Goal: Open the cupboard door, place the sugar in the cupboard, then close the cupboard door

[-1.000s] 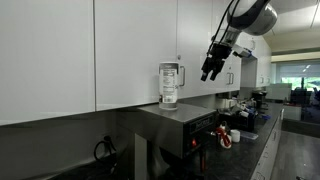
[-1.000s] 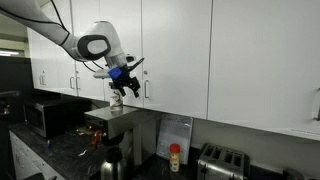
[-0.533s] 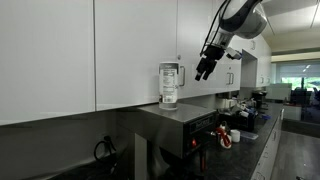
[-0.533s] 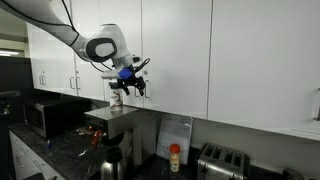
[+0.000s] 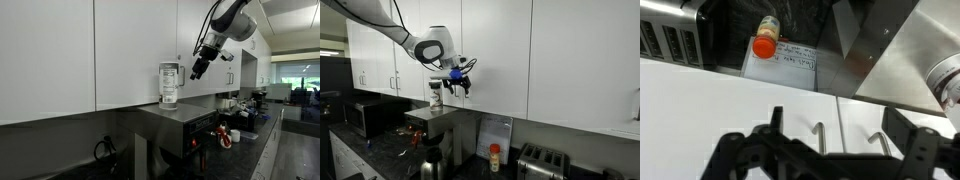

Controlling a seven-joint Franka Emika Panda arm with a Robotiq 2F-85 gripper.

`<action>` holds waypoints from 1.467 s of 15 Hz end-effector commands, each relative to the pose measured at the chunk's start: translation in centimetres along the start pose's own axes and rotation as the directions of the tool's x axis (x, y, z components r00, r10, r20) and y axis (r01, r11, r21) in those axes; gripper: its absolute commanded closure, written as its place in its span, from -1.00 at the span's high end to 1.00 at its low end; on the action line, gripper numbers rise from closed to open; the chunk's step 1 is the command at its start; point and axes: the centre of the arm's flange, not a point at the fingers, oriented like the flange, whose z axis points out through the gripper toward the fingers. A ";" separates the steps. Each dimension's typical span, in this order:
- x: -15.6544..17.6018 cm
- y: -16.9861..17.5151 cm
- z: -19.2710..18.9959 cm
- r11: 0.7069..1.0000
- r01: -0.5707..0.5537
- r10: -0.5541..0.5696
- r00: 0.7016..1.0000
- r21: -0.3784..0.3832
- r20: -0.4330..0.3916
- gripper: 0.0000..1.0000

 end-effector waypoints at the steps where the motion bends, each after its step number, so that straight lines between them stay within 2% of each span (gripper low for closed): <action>1: 1.5 1.6 1.1 0.999 0.037 -0.036 0.999 0.025 -0.029 1.00; 10: 2.6 2.6 2.4 0.996 0.071 -0.067 0.996 0.059 -0.066 1.00; 22: 3.8 1.6 3.0 0.994 0.095 -0.092 0.993 0.048 -0.069 1.00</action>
